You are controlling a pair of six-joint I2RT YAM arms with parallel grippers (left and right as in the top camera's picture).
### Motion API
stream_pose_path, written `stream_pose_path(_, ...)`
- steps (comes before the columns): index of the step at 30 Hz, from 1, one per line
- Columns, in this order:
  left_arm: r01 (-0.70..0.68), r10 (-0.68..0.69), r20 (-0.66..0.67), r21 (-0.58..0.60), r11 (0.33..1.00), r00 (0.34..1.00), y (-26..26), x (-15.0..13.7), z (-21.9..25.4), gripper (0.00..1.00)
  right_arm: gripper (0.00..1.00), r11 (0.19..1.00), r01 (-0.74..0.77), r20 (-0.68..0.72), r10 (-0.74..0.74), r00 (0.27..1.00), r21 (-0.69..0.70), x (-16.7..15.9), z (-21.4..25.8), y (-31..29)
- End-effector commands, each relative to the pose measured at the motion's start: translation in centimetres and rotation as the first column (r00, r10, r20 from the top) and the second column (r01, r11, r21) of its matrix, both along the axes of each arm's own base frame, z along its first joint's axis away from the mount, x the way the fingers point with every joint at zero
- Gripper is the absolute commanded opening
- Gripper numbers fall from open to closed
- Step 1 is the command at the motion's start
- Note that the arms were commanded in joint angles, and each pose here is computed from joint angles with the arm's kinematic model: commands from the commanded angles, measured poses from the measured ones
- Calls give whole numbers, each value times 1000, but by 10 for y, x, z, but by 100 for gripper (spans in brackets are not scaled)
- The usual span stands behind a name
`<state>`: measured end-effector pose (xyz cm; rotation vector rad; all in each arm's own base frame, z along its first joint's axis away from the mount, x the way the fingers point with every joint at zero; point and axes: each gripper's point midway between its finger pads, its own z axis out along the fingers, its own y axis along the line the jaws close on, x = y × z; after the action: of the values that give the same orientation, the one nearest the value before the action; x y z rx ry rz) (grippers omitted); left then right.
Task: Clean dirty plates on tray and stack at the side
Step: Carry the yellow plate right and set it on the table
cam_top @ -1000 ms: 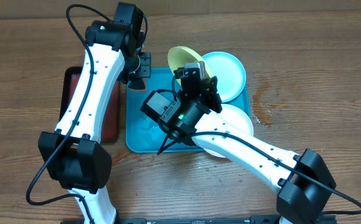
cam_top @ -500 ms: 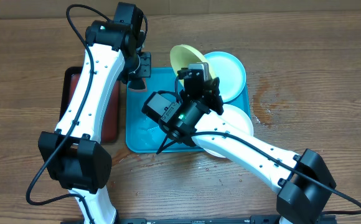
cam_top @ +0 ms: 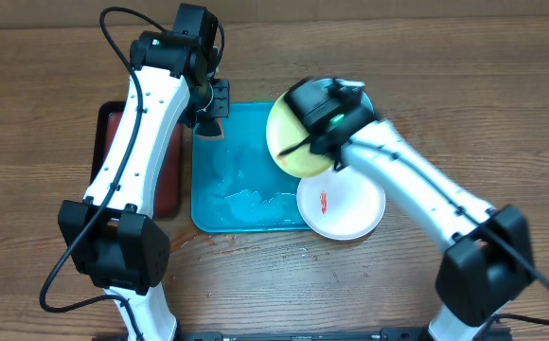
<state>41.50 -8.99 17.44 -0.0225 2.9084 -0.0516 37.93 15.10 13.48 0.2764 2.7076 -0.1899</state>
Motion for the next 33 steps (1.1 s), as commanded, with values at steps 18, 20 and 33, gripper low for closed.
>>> stream_pose_path(18,-15,15,1,-15,1000,1000,0,-1,2,4,4,803,440,-202,-391,898,403,-12,-31,-231)
stream_pose_path(20,-15,15,1,-15,1000,1000,0,-1,2,4,4,783,474,-208,-426,880,402,-19,-48,-245)
stream_pose_path(33,-18,18,3,-16,1000,1000,0,-1,2,4,9,770,497,-208,-452,867,401,-39,-105,-249)
